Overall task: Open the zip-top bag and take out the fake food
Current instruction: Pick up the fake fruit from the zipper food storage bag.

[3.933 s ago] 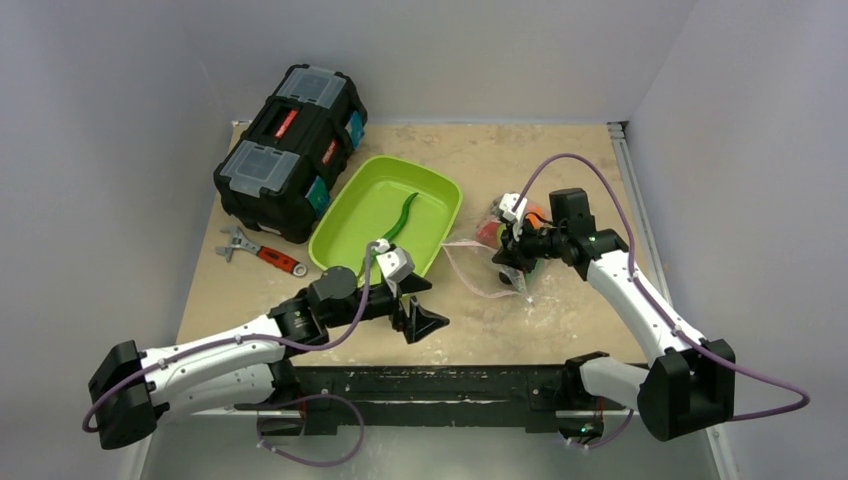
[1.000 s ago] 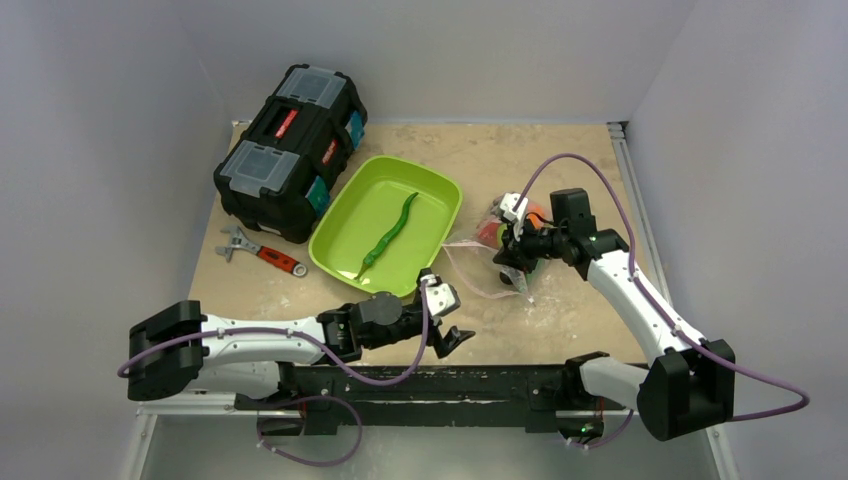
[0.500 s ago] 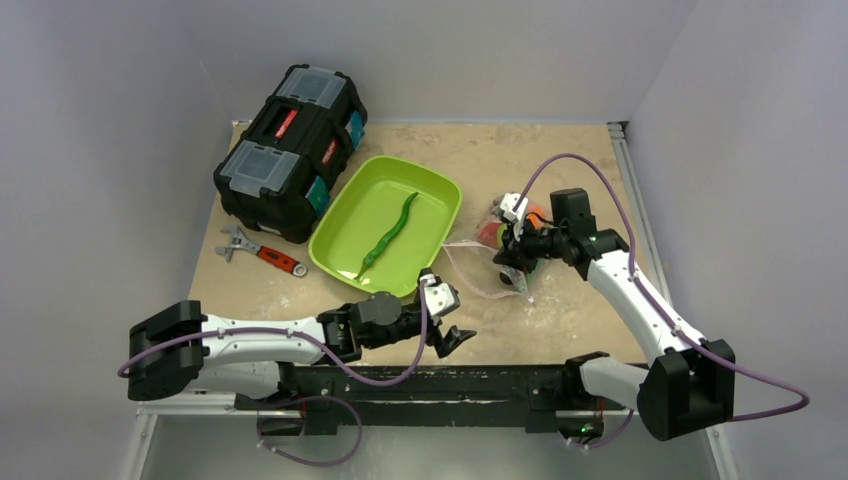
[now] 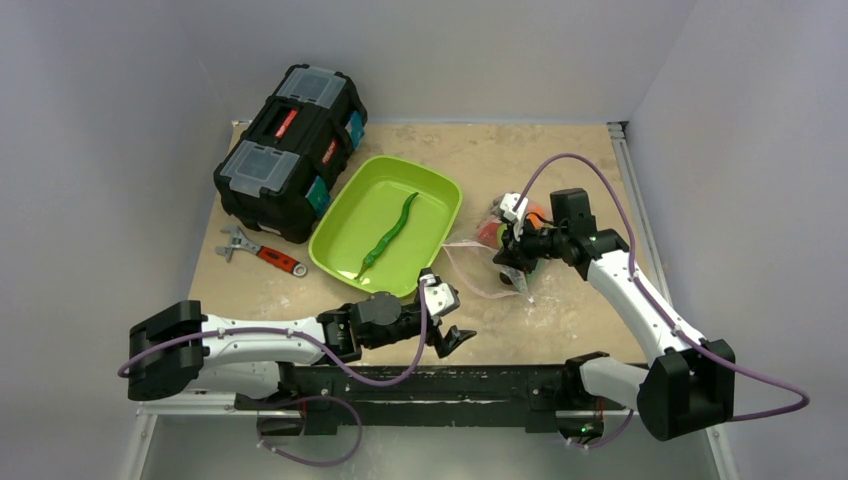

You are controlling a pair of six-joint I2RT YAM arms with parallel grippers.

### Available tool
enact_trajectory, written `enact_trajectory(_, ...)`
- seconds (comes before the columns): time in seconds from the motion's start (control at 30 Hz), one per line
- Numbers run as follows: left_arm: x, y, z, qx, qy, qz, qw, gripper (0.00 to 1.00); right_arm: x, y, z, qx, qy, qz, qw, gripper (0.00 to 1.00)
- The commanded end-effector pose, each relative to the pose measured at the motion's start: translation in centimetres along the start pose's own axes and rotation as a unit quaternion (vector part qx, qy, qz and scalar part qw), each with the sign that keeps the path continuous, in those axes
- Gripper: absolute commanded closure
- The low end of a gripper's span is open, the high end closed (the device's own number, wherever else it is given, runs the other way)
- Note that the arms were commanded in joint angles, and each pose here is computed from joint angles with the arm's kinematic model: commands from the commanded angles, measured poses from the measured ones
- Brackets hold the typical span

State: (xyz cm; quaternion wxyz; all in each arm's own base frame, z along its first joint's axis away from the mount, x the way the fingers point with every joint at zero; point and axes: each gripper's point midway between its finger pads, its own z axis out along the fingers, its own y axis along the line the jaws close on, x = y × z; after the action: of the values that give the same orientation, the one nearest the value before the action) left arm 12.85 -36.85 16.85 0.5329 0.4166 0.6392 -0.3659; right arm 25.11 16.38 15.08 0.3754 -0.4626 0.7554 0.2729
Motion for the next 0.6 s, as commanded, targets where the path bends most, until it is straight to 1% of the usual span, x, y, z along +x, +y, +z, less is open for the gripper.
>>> enact_trajectory(0.0,-1.46,-0.63,0.11,0.013,-0.032,0.002,0.999,0.11,-1.14,-0.46,-0.30,0.002,-0.012,-0.012,1.000,1.00)
enact_trajectory(0.57,-1.64,-0.71,-0.01,0.015,-0.035,0.002,0.999,0.11,-1.09,-0.44,-0.27,0.001,-0.011,-0.012,1.000,1.00)
